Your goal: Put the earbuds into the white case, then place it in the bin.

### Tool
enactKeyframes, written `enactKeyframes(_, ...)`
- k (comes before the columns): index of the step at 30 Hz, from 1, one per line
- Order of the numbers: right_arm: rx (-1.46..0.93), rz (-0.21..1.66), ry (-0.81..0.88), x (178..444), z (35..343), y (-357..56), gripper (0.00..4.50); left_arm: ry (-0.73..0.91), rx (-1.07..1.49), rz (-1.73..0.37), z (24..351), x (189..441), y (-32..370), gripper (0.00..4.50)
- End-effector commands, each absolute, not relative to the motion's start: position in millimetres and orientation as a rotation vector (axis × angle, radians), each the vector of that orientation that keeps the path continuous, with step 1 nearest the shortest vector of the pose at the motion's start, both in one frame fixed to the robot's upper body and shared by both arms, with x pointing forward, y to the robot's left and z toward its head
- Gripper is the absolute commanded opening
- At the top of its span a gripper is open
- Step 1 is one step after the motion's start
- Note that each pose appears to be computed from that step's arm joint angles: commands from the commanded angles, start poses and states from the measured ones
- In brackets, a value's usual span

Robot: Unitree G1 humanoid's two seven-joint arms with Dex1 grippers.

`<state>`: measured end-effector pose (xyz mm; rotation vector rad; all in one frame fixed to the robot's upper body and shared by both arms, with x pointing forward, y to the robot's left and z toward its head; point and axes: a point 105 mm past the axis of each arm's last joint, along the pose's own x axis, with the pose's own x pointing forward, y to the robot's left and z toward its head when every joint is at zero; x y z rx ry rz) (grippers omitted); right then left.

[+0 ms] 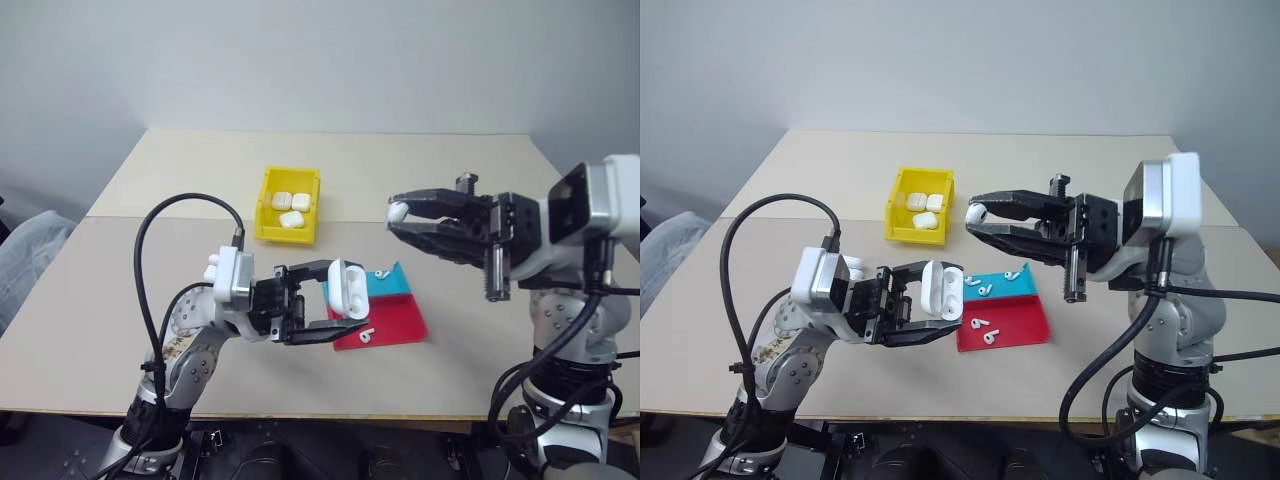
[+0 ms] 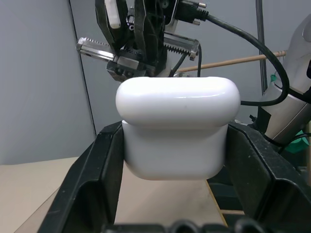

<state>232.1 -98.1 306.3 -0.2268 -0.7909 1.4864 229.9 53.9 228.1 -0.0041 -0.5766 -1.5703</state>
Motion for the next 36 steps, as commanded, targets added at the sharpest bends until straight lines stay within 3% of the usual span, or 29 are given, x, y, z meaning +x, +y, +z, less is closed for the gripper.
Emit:
enactKeyframes(1, -0.258, 1.507, -0.816, 229.2, 301.5, -93.9, 0.93, -0.64, 0.006, -1.571, 240.6, 228.0, 56.1, 2.79)
enactKeyframes(34, -0.348, 1.564, -0.745, 245.4, 275.9, -81.0, 0.93, -0.631, 0.047, -1.556, 242.8, 237.0, 53.5, 2.79)
enactKeyframes(36, -0.356, 1.567, -0.743, 245.2, 275.4, -81.1, 1.43, -0.636, 0.047, -1.558, 242.9, 237.2, 53.4, 2.79)
